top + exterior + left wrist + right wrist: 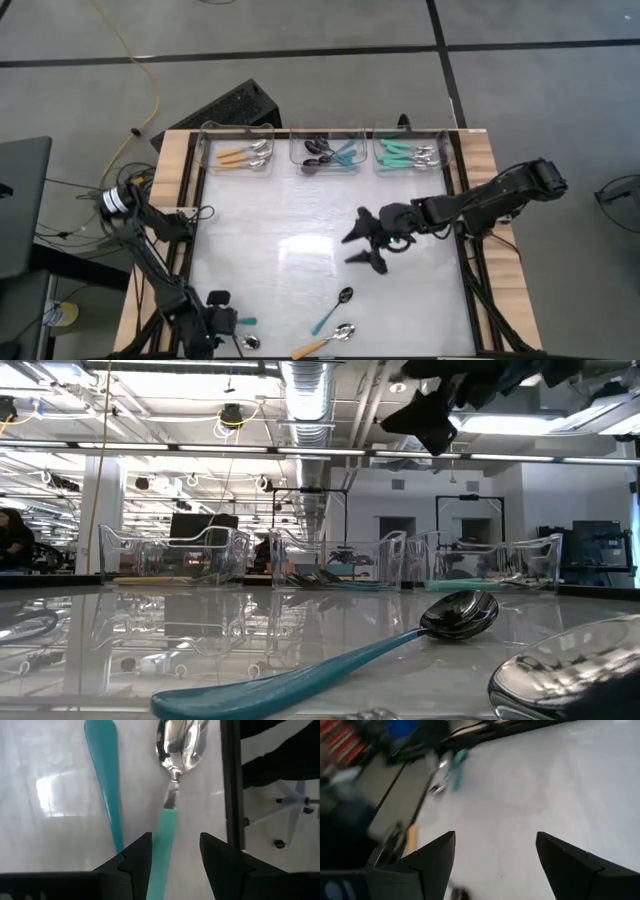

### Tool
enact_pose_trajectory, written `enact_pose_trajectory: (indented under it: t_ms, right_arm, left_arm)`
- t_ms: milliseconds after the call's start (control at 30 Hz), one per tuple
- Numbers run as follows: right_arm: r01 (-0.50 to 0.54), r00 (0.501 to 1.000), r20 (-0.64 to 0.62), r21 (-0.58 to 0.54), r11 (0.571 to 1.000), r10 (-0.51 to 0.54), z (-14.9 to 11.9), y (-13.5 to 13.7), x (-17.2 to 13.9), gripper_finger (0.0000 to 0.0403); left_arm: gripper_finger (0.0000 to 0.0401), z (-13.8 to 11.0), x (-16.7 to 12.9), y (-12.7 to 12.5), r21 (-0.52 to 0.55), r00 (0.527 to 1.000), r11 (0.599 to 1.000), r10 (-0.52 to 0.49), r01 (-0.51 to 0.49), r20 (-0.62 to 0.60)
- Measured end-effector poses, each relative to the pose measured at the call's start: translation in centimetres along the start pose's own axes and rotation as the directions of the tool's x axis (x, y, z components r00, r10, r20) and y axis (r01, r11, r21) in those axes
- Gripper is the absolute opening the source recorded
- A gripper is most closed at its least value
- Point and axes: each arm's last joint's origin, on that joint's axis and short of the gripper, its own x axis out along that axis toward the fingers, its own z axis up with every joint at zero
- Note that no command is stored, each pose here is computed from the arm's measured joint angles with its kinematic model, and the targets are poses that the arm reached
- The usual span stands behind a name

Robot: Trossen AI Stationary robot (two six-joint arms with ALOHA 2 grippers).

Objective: Sort silverware by color (type)
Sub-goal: Adjust the spoons, then put the blue spoon into the middle transparent bin

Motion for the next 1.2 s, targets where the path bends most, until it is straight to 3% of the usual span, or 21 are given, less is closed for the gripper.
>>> enact_pose_trajectory:
  t_ms: [133, 333, 500, 700, 833, 933, 1033, 1200]
  right_arm:
    - [-0.104, 0.99, -0.11, -0.121, 0.987, 0.091, -1.6, 1.0, 1.2, 0.0302]
    - [-0.116, 0.984, -0.143, -0.087, 0.99, 0.103, -2.7, 1.1, 2.8, 0.0302]
    - [-0.124, 0.988, -0.098, -0.053, 0.991, 0.118, -2.5, 1.1, 3.5, 0.0302]
    - [-0.149, 0.985, -0.101, -0.089, 0.985, 0.14, -2.6, 1.4, 3.5, 0.0302]
    - [-0.275, 0.958, -0.161, -0.307, 0.911, 0.235, -3.4, 2.4, 3.8, 0.0302]
    - [-0.315, 0.945, -0.221, -0.423, 0.85, 0.24, -4.7, 2.7, 4.9, 0.0301]
    - [-0.356, 0.931, -0.252, -0.459, 0.814, 0.265, -4.7, 2.9, 6.7, 0.0301]
    - [-0.412, 0.904, -0.308, -0.444, 0.795, 0.297, -4.0, 3.3, 10.8, 0.0301]
  left_arm:
    - [0.0149, -0.2, 0.4, 0.1, 0.006, 1.0, 1.0, 0.025, -0.025, 0.002]
    - [0.0148, -0.2, 0.3, 0.2, 0.012, 0.998, 0.998, 0.054, -0.055, 0.027]
    - [0.0148, -0.6, 0.3, 1.3, 0.038, 0.984, 0.983, 0.179, -0.179, 0.01]
    - [0.0148, -0.5, 0.0, 3.2, 0.054, 0.929, 0.927, 0.369, -0.37, 0.028]
    - [0.0148, 0.5, -0.8, 3.9, 0.12, 0.921, 0.913, 0.386, -0.389, 0.046]
    - [0.0148, 1.6, -2.2, 4.4, 0.166, 0.926, 0.911, 0.367, -0.378, 0.093]
    - [0.0148, 2.7, -4.4, 5.2, 0.162, 0.926, 0.915, 0.348, -0.37, 0.15]
    - [0.0148, 3.9, -8.0, 7.2, 0.102, 0.907, 0.917, 0.357, -0.386, 0.224]
